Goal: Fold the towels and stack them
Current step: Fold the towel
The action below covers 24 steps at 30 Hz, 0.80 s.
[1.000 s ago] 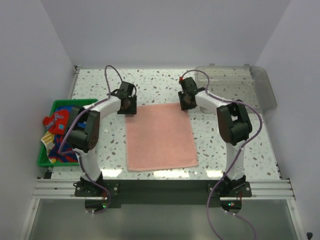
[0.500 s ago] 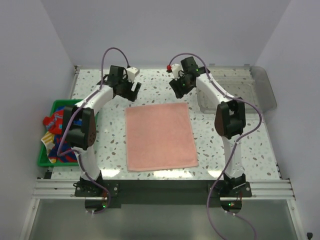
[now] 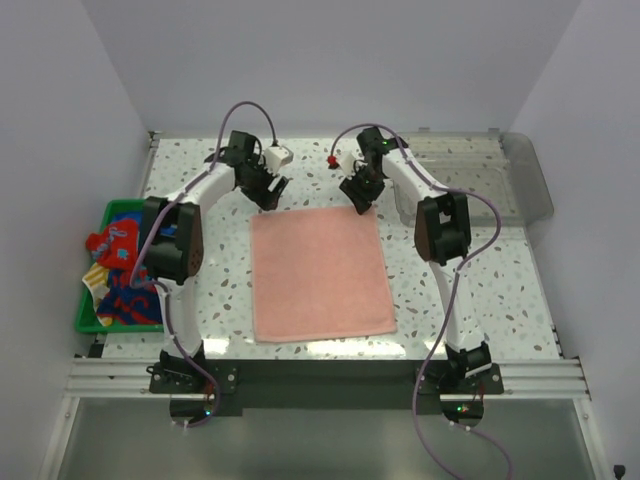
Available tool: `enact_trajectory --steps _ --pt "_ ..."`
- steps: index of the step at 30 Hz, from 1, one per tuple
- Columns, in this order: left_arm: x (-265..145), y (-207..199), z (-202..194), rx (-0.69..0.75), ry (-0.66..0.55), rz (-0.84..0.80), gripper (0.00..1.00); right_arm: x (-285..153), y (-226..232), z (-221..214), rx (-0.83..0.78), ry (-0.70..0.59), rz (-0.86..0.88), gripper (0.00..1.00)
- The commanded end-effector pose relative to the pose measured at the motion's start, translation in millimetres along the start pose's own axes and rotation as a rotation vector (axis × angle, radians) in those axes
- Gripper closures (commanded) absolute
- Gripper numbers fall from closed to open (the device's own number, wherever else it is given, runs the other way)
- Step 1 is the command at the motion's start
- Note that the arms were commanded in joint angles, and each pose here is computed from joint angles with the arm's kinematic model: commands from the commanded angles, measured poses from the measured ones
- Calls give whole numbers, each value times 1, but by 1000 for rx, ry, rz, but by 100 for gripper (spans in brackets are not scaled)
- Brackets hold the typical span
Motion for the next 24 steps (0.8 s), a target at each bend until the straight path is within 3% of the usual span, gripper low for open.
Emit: enact_trajectory --steps 1,7,13,19,24 --pt "2 3 7 45 -23 -50 20 -9 -4 8 -54 -19 1 51" --pt "13 -2 -8 44 34 -86 21 4 1 0 -41 17 54 52" --pt "21 -4 -18 36 72 -113 27 12 4 -10 -31 66 76 70" --pt "21 -4 -29 21 114 -135 41 14 4 -16 -24 89 80 88" --pt "22 -10 -42 7 170 -170 43 13 4 -16 -22 87 76 91"
Point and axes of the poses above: each gripper's point midway between its finger pads, its own x axis out along the fingers, its own y axis along the line the jaws close on, z = x × y, the point moved 7 cm from there along -x, back along the fingers, and after that the axes turned 8 degrees about x, right-handed, at the moved point
